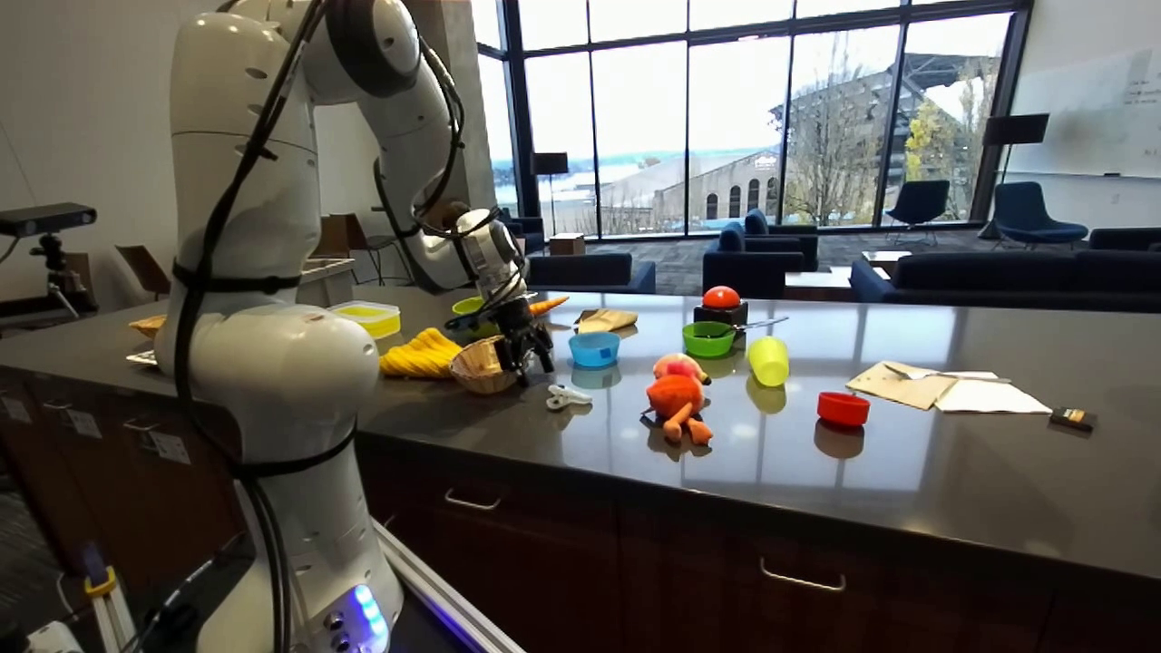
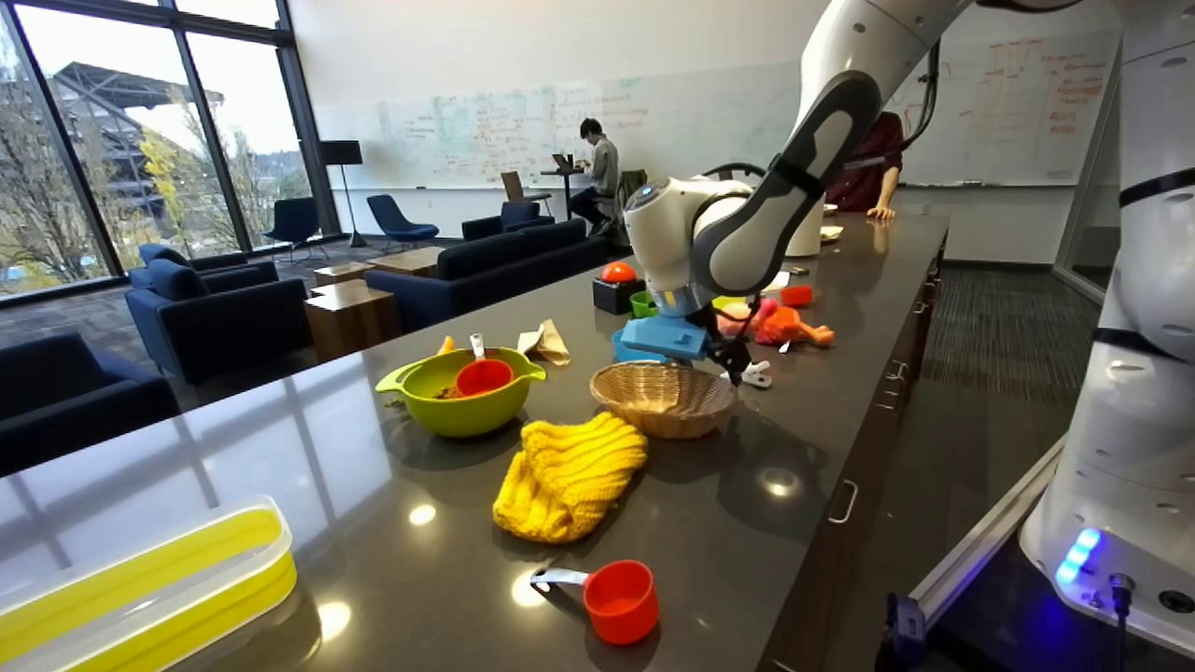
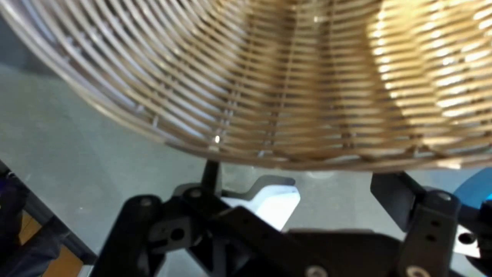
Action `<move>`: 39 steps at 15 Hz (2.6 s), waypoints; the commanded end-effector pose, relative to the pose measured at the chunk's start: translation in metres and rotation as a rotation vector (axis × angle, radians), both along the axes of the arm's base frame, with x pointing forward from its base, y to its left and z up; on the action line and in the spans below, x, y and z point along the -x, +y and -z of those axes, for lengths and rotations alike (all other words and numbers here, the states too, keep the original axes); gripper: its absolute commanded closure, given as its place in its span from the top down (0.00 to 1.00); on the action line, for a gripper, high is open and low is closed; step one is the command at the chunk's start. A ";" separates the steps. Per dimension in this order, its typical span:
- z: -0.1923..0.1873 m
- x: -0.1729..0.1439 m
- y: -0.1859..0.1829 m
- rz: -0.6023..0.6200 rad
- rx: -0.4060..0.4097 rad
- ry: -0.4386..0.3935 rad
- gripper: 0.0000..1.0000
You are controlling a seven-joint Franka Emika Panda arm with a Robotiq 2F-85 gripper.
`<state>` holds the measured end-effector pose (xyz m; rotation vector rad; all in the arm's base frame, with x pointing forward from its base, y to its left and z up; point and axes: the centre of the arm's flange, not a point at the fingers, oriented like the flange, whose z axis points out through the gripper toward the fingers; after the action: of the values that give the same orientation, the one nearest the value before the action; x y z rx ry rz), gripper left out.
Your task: Move the basket to the left then put the blue bowl in the basket.
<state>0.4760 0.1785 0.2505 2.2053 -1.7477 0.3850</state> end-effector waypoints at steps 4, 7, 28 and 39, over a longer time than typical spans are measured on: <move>-0.057 -0.008 -0.010 0.062 0.262 -0.116 1.00; -0.081 -0.020 0.001 0.078 0.267 -0.161 1.00; -0.022 -0.123 0.006 0.142 0.100 0.045 0.98; 0.000 -0.126 -0.010 0.151 0.140 0.081 0.24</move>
<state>0.5993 0.1717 0.2393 1.9474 -1.7706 0.3711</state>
